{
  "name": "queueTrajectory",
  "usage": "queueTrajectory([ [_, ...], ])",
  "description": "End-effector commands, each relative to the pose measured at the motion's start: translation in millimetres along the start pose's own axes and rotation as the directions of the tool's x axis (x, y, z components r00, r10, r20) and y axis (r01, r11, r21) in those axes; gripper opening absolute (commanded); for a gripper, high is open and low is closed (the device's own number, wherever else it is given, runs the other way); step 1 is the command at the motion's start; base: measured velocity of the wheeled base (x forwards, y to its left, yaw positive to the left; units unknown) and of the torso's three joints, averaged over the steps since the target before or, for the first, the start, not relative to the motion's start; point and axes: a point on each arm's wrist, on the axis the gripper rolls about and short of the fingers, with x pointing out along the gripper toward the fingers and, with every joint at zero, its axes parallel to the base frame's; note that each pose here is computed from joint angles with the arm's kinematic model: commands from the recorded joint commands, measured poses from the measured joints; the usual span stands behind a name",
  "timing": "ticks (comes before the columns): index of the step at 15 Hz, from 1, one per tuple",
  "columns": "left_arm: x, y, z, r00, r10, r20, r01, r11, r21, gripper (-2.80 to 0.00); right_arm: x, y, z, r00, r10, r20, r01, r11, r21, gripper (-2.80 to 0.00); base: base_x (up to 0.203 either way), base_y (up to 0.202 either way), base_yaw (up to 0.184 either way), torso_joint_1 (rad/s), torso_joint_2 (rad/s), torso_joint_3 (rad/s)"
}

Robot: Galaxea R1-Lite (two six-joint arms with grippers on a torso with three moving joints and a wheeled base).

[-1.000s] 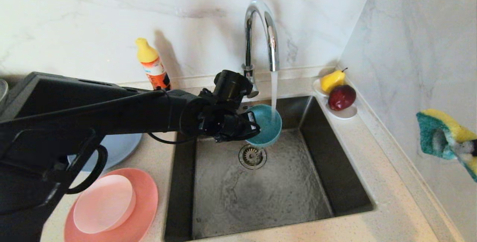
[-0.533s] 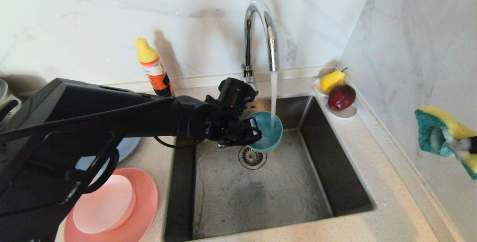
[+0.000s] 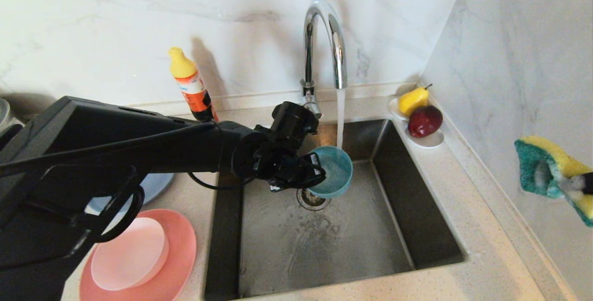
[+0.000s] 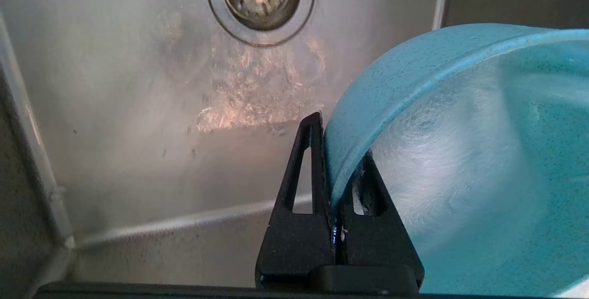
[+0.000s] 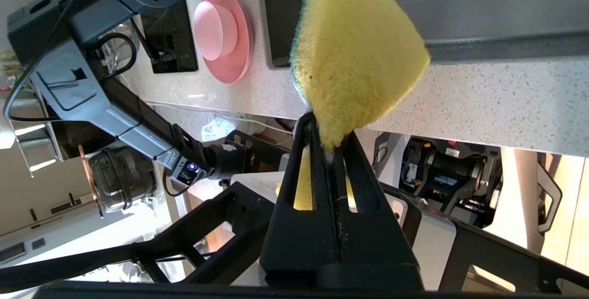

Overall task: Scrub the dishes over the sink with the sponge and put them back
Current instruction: Rinse the bowl

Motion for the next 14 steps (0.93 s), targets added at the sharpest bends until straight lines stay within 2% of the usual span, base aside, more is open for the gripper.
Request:
queueTrajectory([
  [1, -7, -0.3, 1, 1.0, -0.004, 0.002, 0.004, 1.0, -0.007, -2.8, 2, -1, 0, 1.0, -0.005, -0.012, 0.005, 1.0, 0.008, -2.8, 0.0, 0.0, 0.0, 0.0, 0.0, 0.0],
  [5, -5, 0.6, -8, 1.0, -0.003, -0.03, 0.003, 1.0, -0.01, -2.8, 4, -2, 0, 1.0, -0.009, -0.018, 0.009, 1.0, 0.013, -2.8, 0.0, 0.0, 0.0, 0.0, 0.0, 0.0],
  [8, -8, 4.4, -11, 1.0, 0.011, -0.027, -0.011, 1.0, -0.007, -2.8, 8, -4, 0, 0.999, -0.012, -0.032, 0.013, 1.0, 0.017, -2.8, 0.0, 0.0, 0.0, 0.0, 0.0, 0.0],
  [9, -12, 4.9, -8, 0.999, 0.036, 0.021, -0.036, 0.999, -0.01, -2.8, 10, -6, -1, 0.999, -0.014, -0.035, 0.015, 1.0, 0.019, -2.8, 0.0, 0.0, 0.0, 0.0, 0.0, 0.0],
  [11, -18, 8.1, 2, 0.978, 0.103, 0.183, -0.097, 0.994, -0.044, -2.8, 15, -11, -4, 0.999, -0.013, -0.032, 0.014, 1.0, 0.018, -2.8, 0.0, 0.0, 0.0, 0.0, 0.0, 0.0],
  [12, -29, 10.5, 11, 0.961, 0.093, 0.26, -0.08, 0.995, -0.062, -2.8, 19, -14, -5, 0.999, -0.013, -0.032, 0.014, 1.0, 0.019, -2.8, 0.0, 0.0, 0.0, 0.0, 0.0, 0.0],
  [14, -53, 13.5, 20, 0.935, 0.049, 0.352, -0.032, 0.998, -0.054, -2.8, 26, -20, -8, 0.999, -0.018, -0.048, 0.019, 1.0, 0.023, -2.8, 0.0, 0.0, 0.0, 0.0, 0.0, 0.0],
])
